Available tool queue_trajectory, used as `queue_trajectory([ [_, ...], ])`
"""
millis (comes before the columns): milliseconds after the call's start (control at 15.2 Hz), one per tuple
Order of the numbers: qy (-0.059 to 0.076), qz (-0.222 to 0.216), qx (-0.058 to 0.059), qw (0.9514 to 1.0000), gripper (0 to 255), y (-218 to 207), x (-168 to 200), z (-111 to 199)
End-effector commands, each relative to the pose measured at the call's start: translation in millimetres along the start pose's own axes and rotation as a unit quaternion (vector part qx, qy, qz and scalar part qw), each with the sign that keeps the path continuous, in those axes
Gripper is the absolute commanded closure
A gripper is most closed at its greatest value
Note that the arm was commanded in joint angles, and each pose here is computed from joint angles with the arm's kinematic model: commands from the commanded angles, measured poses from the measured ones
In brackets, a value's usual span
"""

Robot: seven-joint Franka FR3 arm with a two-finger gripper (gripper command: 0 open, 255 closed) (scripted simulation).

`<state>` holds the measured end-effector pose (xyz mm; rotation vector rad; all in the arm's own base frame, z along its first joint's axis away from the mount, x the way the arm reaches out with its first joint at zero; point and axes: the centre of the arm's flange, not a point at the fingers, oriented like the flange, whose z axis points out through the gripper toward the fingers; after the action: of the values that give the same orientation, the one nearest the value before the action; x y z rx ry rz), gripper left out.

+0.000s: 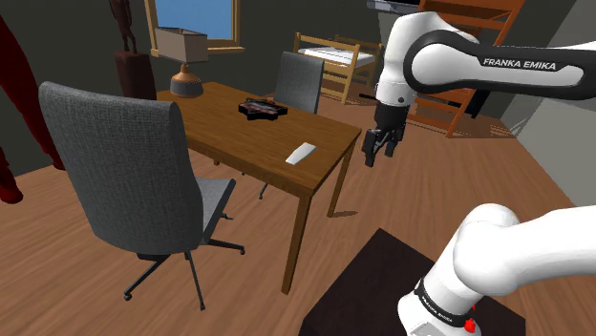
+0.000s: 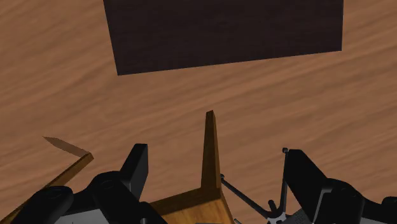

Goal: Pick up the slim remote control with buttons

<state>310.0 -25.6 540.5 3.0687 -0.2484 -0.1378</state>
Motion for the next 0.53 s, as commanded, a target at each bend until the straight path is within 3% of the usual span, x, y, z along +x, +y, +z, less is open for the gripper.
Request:
queue_trajectory([
  [0, 0.000, 0.000, 0.000, 1.0000, 0, 0.0, 0.0, 0.0],
  [198, 0.002, 0.050, 0.005, 0.9987, 0, -10.4, 34.8, 12.9],
  [462, 0.005, 0.117, 0.011, 0.9931, 0, -19.0, 82.5, 29.9],
])
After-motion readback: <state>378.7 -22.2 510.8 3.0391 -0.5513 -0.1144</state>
